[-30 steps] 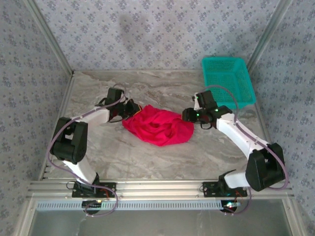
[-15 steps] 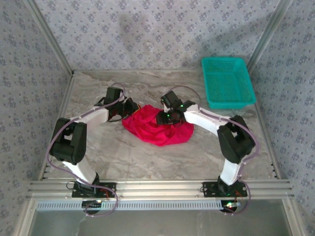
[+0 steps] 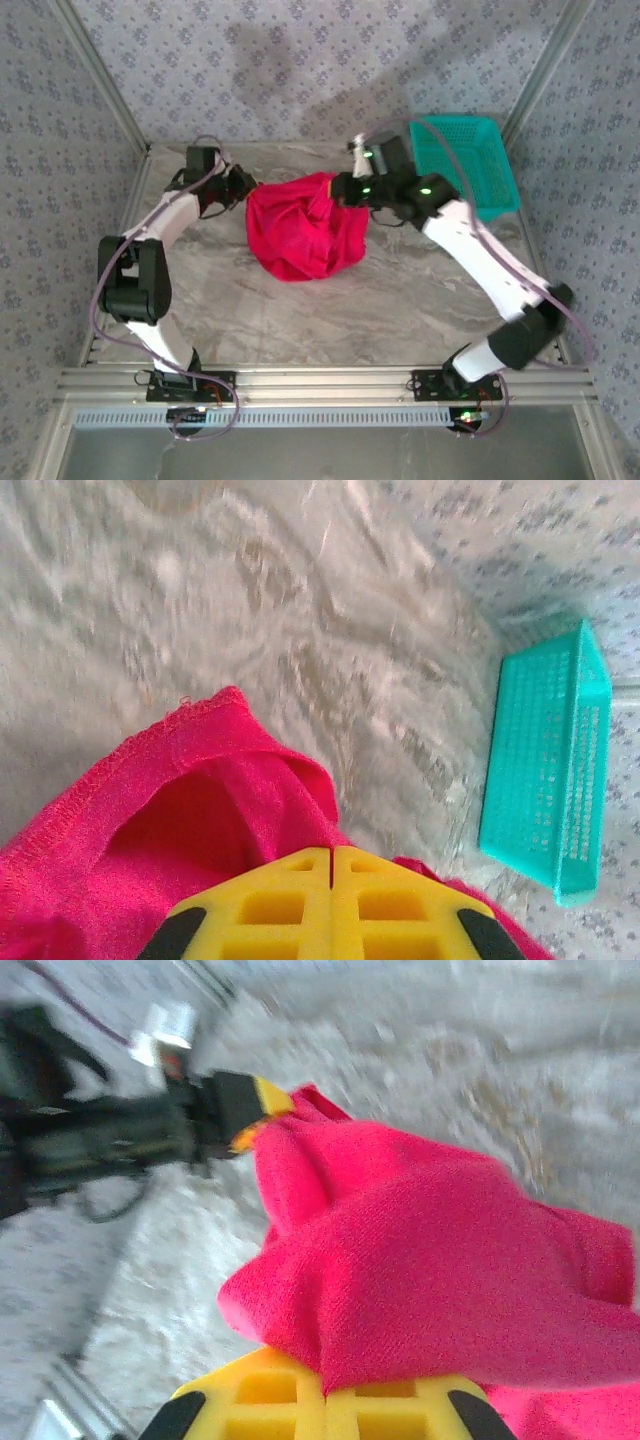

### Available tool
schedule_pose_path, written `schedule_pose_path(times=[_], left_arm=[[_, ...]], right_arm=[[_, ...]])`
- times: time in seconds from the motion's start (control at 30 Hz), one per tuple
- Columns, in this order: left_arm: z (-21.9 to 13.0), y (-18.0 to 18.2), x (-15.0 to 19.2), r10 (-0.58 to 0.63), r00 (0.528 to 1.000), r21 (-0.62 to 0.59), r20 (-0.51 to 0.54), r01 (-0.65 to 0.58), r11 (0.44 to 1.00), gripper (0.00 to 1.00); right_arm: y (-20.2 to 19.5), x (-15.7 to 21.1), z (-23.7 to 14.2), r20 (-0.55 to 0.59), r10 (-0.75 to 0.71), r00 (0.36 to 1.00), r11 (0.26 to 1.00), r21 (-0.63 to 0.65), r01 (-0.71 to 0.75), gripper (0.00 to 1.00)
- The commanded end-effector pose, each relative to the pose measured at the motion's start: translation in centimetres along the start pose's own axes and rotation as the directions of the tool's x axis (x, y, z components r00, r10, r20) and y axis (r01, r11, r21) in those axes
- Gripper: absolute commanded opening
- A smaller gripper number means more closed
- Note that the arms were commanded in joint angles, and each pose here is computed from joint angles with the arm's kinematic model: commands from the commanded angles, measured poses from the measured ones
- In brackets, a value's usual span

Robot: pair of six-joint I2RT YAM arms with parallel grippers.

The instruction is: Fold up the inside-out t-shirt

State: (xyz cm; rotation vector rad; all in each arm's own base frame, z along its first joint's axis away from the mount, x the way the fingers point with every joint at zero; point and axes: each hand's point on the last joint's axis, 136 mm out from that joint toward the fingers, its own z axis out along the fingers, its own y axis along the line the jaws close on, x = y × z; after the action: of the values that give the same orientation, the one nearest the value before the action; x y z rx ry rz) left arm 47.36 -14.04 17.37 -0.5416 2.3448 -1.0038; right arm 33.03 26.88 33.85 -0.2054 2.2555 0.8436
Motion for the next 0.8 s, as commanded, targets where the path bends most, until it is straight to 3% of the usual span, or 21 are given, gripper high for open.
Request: schedule_pose_path(times=[0.0, 0.17, 0.27, 0.4, 0.5, 0.53, 0.63, 0.7, 0.77], left_arm=[[1.0, 0.7, -1.3, 0.013, 1.0, -0.036, -0.022, -0.014, 0.999, 0.0], [3.2, -2.5, -2.6, 0.04, 0.998, 0.003, -0.046, -0.04, 0.999, 0.0], [5.0, -5.3, -2.4, 0.128, 0.989, -0.008, -0.078, -0.129, 0.992, 0.0], [7.1, -7.0, -1.4, 0.257, 0.956, -0.116, -0.142, -0.274, 0.955, 0.01], [6.8, -6.5, -0.6, 0.321, 0.932, -0.22, -0.168, -0.353, 0.91, 0.29], [6.4, -6.1, 0.0, 0.33, 0.927, -0.239, -0.179, -0.366, 0.899, 0.36], [5.1, -4.9, 2.4, 0.316, 0.926, -0.26, -0.206, -0.363, 0.895, 0.48], [4.3, -3.7, 4.5, 0.293, 0.931, -0.254, -0.218, -0.344, 0.904, 0.51], [3.6, -2.4, 6.8, 0.25, 0.943, -0.235, -0.22, -0.3, 0.925, 0.53]], right_arm=[[0.4, -1.7, -5.3, 0.071, 0.052, 0.996, 0.996, -0.077, -0.046, 0.0], [-3.7, 0.5, -4.1, 0.028, 0.158, 0.987, 0.987, -0.039, -0.157, 0.0], [-8.7, 3.2, -1.2, -0.015, 0.236, 0.972, 0.971, 0.047, -0.235, 0.0], [-16.6, 7.7, 2.1, -0.071, 0.387, 0.919, 0.908, 0.204, -0.366, 0.0], [-19.8, 10.0, 3.2, -0.1, 0.465, 0.88, 0.862, 0.279, -0.424, 0.0], [-20.0, 10.2, 3.3, -0.11, 0.465, 0.878, 0.862, 0.284, -0.421, 0.08], [-19.7, 9.7, 2.4, -0.102, 0.403, 0.91, 0.88, 0.316, -0.354, 0.5], [-19.2, 8.4, 1.8, -0.075, 0.349, 0.934, 0.89, 0.339, -0.305, 0.67], [-18.5, 7.1, 2.3, -0.073, 0.289, 0.955, 0.914, 0.319, -0.252, 0.73]])
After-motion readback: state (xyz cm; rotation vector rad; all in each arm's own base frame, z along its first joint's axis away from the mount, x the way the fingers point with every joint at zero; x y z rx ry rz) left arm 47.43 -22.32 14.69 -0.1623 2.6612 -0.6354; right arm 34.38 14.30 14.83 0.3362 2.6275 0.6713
